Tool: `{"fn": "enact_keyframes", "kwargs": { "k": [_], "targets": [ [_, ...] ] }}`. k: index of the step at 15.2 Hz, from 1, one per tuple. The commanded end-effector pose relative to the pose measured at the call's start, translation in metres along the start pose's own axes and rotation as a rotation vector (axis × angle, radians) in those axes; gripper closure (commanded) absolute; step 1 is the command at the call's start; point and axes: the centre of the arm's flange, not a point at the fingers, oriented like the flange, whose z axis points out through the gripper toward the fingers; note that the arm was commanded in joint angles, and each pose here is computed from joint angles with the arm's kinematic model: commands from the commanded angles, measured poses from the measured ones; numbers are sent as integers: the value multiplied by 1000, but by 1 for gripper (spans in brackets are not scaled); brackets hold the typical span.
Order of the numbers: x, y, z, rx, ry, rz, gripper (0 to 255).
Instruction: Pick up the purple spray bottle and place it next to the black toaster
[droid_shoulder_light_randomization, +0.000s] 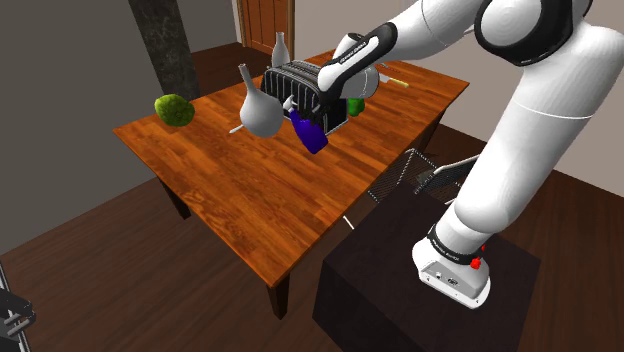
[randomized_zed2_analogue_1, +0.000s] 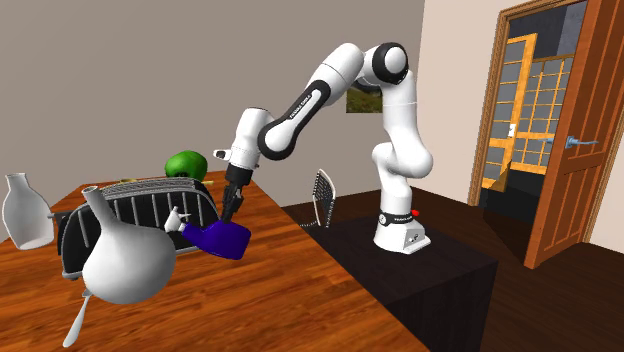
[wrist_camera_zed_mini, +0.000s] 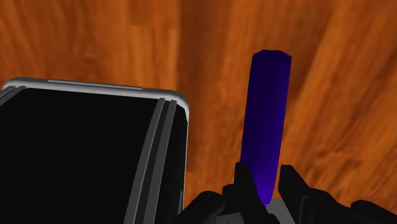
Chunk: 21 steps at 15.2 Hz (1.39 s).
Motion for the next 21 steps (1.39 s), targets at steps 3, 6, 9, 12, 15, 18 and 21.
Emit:
{"fn": "enact_keyframes", "kwargs": {
  "k": [3, 6, 9, 12, 15, 18, 21],
  "targets": [
    [-10, 0, 21, 1, -4, 0, 255],
    [-10, 0, 21, 1, -4, 0, 255],
    [-10, 0, 21, 1, -4, 0, 255],
    [-9, 2, 21, 1, -4, -1, 0],
    [-11, 4, 22, 2, -5, 0, 0],
    [-10, 0, -6, 1, -4, 0, 0],
    [-10, 0, -29, 1, -4, 0, 0]
  ]
}}
